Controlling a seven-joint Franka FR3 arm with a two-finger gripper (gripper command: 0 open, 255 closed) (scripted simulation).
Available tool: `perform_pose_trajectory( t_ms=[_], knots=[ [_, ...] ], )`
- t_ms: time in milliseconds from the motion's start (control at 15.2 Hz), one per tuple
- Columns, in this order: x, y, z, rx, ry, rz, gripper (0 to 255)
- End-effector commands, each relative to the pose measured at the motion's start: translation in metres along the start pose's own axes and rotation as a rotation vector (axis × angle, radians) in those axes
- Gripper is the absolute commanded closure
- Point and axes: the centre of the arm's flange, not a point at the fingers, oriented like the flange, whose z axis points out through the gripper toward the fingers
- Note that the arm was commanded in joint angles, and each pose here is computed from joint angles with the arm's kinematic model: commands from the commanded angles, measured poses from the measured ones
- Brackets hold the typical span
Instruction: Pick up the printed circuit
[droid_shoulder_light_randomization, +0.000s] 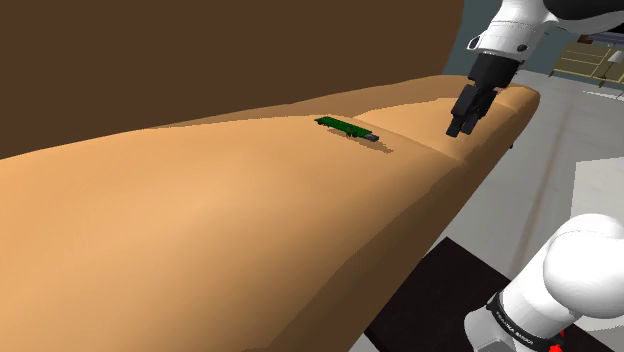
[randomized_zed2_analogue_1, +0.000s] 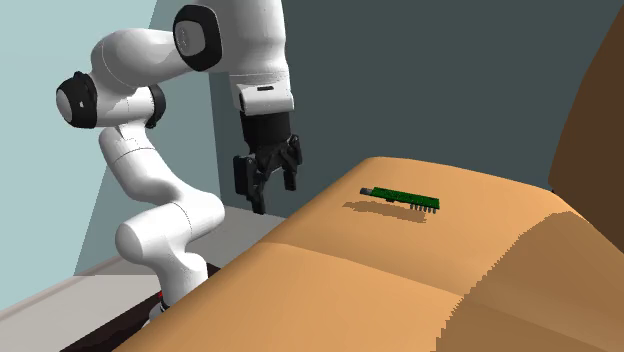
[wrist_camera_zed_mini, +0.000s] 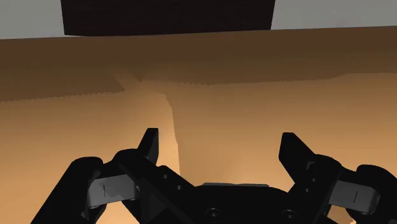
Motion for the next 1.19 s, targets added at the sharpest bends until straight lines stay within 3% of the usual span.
perform_pose_trajectory(
  t_ms=[0,1122],
  knots=[
    [0.0,0.0,0.0,0.0,0.0,0.0,0],
    [0.164,-0.168,0.007,-0.004,-0.094,-0.013,0]
  ],
)
